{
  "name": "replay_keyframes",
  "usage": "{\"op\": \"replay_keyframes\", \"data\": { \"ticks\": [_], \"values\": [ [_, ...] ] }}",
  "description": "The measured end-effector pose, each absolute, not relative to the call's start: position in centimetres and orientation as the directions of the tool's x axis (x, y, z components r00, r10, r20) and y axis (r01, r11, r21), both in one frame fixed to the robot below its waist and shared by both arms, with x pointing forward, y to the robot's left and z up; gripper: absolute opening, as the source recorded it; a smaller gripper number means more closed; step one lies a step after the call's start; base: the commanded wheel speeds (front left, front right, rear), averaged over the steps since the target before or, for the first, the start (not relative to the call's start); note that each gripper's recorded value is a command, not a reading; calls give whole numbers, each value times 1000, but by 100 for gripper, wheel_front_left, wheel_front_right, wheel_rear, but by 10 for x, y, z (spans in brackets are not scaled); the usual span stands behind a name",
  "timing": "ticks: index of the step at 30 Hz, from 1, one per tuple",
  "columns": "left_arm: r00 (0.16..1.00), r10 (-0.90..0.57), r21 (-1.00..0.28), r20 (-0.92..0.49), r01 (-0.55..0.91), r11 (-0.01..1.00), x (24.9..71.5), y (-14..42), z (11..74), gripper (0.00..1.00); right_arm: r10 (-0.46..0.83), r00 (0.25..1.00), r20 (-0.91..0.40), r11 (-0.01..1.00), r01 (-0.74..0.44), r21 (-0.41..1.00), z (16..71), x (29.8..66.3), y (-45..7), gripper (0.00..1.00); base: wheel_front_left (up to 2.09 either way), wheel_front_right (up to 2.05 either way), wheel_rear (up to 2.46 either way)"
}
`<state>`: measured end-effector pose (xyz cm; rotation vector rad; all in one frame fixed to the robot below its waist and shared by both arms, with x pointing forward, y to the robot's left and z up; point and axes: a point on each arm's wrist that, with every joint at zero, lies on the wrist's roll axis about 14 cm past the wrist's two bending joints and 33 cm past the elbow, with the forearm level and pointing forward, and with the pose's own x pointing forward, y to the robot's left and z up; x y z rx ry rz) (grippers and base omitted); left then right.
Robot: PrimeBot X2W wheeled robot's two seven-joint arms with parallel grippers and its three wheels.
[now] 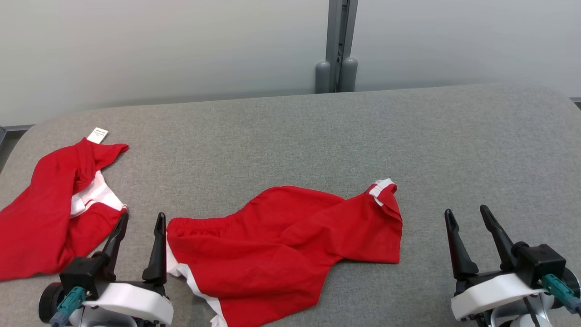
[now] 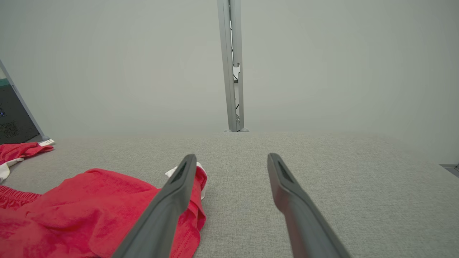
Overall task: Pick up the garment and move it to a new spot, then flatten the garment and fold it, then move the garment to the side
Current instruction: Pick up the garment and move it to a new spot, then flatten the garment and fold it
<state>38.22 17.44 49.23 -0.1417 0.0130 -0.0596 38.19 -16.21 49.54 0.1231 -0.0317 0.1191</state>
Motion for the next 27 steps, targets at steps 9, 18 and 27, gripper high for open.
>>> {"op": "replay_keyframes", "data": {
  "ticks": [9,18,27],
  "values": [
    [998,-67,-149,-14,64,987,383,172,491,100,117,993,34,986,-120,117,495,381,-161,100,0,0,0],
    [997,-70,-149,-26,65,987,383,171,488,100,178,984,28,977,-180,110,494,384,-142,100,0,0,0],
    [998,-59,-162,-24,54,985,393,172,489,100,582,803,-130,813,-574,95,452,354,-20,100,0,0,0]
  ]
}}
